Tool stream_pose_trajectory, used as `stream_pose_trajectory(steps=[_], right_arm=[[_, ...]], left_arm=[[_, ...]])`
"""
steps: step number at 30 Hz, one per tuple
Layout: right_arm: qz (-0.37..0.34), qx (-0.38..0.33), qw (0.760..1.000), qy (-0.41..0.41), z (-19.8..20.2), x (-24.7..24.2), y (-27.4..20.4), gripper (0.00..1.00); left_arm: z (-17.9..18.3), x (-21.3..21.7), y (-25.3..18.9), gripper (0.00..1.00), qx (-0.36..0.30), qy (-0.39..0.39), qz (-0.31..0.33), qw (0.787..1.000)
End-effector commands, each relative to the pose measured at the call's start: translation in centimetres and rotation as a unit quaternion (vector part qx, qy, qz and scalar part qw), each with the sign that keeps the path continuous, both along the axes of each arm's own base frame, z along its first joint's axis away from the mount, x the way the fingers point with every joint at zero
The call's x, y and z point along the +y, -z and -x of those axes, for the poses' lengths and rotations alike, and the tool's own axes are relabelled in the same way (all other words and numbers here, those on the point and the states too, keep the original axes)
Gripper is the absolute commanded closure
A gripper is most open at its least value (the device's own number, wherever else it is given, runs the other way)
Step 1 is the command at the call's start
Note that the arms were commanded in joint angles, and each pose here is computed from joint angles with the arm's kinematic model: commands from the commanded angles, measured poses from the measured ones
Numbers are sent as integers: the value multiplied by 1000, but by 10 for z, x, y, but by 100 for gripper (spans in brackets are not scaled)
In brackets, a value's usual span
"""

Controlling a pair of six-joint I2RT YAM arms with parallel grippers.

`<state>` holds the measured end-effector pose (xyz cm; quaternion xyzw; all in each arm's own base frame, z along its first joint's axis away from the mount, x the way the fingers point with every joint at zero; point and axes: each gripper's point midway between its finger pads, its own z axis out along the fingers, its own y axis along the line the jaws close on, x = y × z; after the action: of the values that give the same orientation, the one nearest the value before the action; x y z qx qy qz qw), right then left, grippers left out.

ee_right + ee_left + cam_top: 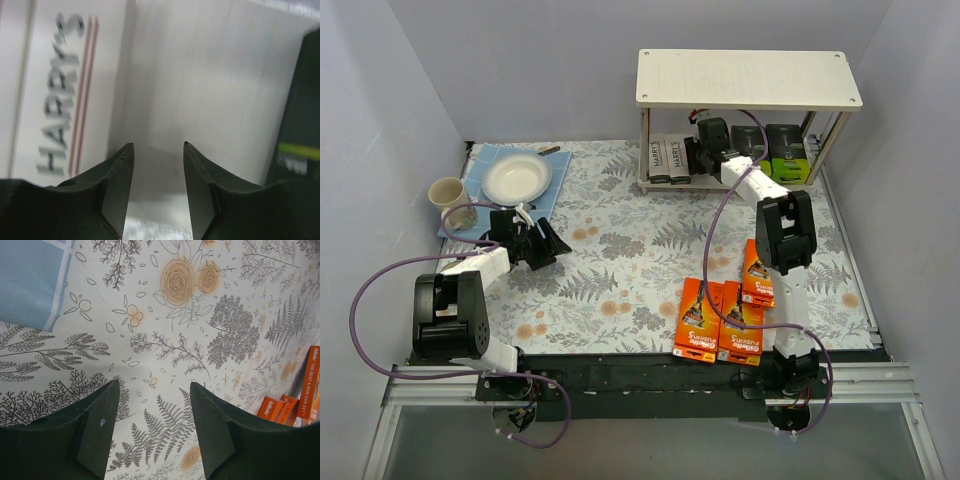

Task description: Place and organize the shaving razors onto the shelf

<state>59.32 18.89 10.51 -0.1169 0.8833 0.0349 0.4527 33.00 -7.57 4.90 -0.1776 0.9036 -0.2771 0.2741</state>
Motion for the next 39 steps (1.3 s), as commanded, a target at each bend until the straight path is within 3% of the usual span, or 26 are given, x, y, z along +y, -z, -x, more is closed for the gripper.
stream_pose_trajectory(steps=[1, 2, 3, 5, 7, 9, 10, 13, 17, 22, 27, 35, 39], right_arm=[[4, -24, 1000, 1, 30, -12, -51, 46], [-4, -34, 999, -7, 39, -12, -70, 44], [2, -7, 1000, -13, 56, -13, -54, 41], [-4, -9, 1000, -27, 79, -11, -72, 39], [16, 27, 998, -51, 116, -12, -51, 37], [10, 29, 997, -71, 147, -10, -63, 34], [19, 64, 995, -74, 172, -19, -38, 34], [14, 78, 995, -54, 211, -47, -40, 26], [-38, 179, 983, -25, 282, -95, -3, 22], [-147, 251, 955, 64, 325, -157, 28, 22], [-224, 235, 941, 94, 319, -181, 15, 24], [-346, 315, 869, 159, 366, -192, 42, 25], [-365, 340, 843, 199, 381, -194, 59, 25]], left_arm=[[-16, -9, -27, 42, -53, 25, 16, 998], [-17, -11, -30, 41, -61, 36, 15, 997], [-15, -21, -33, 41, -66, 58, 21, 996], [-12, -44, -39, 39, -80, 100, 20, 992], [-4, -62, -44, 36, -87, 137, 32, 986], [7, -88, -48, 35, -96, 184, 48, 977], [16, -102, -54, 34, -100, 214, 74, 969], [36, -133, -65, 30, -101, 270, 136, 948], [54, -156, -73, 25, -91, 326, 200, 919], [68, -178, -67, 23, -61, 364, 225, 902], [67, -185, -58, 23, -42, 364, 226, 902], [63, -189, -52, 23, -40, 371, 216, 902], [61, -189, -51, 23, -47, 376, 203, 903]])
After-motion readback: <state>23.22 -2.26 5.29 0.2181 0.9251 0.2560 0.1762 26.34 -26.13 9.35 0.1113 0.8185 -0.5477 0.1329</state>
